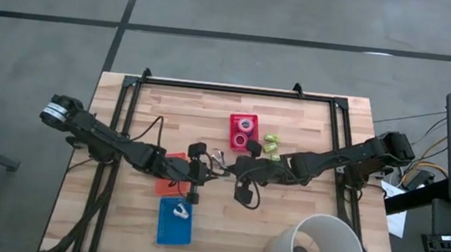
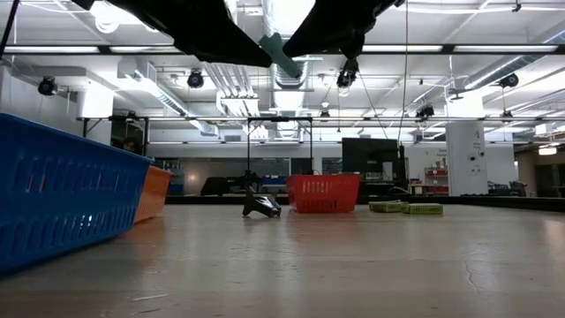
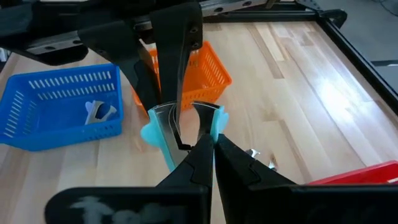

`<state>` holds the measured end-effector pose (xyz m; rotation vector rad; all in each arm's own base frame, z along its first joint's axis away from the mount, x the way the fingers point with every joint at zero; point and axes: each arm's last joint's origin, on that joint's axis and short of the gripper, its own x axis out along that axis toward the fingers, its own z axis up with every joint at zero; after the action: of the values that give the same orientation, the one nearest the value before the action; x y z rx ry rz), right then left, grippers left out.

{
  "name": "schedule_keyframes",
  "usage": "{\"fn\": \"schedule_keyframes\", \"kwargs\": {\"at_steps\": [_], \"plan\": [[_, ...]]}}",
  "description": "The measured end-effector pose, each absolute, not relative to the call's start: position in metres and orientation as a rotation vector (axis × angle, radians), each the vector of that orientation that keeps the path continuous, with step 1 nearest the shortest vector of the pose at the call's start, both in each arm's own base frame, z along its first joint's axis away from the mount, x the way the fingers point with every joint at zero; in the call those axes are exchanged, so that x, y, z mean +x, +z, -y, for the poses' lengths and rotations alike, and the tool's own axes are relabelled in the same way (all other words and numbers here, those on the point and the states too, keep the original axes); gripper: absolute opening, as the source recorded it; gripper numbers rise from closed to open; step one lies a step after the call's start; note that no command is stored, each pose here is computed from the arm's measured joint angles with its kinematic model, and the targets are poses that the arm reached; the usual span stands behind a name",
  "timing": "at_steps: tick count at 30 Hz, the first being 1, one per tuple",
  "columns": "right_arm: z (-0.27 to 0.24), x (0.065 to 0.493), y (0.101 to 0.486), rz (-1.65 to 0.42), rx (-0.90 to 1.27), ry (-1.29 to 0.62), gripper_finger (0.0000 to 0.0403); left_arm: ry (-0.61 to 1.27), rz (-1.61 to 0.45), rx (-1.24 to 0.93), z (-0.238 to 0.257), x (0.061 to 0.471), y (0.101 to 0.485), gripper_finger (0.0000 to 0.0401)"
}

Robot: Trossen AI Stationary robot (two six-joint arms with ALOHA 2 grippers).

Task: Pick and place Stapler, Stapler remover, tape
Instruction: Put the light blue staple remover into the blue bin

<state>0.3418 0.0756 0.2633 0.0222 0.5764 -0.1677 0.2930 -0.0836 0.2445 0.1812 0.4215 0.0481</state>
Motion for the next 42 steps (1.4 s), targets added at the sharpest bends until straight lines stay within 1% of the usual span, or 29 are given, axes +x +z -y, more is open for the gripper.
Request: {"fn": "schedule_keyframes", "kwargs": {"at_steps": [5, 8, 12, 17, 19, 21, 25, 28, 33, 36, 42], "plan": [[-0.076, 0.341, 0.262, -0.583, 0.035, -0.150, 0.0009, 0.040, -0.450, 0.191, 0.084, 0.291, 0.243, 0.0005], [-0.078, 0.341, 0.262, -0.583, 0.030, -0.145, 0.0019, 0.038, -0.455, 0.192, 0.083, 0.290, 0.243, 0.0004], [-0.079, 0.341, 0.262, -0.580, 0.026, -0.139, 0.0050, 0.038, -0.507, 0.198, 0.082, 0.285, 0.242, 0.0003], [-0.080, 0.341, 0.262, -0.580, 0.005, -0.131, 0.0102, 0.043, -0.533, 0.164, 0.081, 0.281, 0.242, 0.0003], [-0.080, 0.341, 0.262, -0.582, -0.020, -0.124, 0.0120, -0.009, -0.540, 0.114, 0.083, 0.279, 0.243, 0.0003], [-0.080, 0.341, 0.262, -0.581, -0.034, -0.120, 0.0135, -0.109, -0.575, 0.040, 0.088, 0.276, 0.243, 0.0004], [-0.080, 0.341, 0.262, -0.584, -0.036, -0.119, 0.0155, -0.250, -0.711, -0.109, 0.099, 0.265, 0.236, 0.0004], [-0.080, 0.341, 0.261, -0.585, -0.037, -0.120, 0.0165, -0.295, -0.813, -0.214, 0.110, 0.254, 0.234, 0.0003], [-0.079, 0.341, 0.262, -0.584, -0.039, -0.125, 0.0171, -0.369, -0.921, -0.342, 0.134, 0.236, 0.233, 0.0009], [-0.079, 0.341, 0.262, -0.583, -0.038, -0.126, 0.0171, -0.409, -0.976, -0.366, 0.147, 0.227, 0.231, 0.0011], [-0.078, 0.340, 0.259, -0.589, -0.035, -0.129, 0.0162, -0.259, -0.956, -0.368, 0.153, 0.218, 0.219, 0.0007]]}}
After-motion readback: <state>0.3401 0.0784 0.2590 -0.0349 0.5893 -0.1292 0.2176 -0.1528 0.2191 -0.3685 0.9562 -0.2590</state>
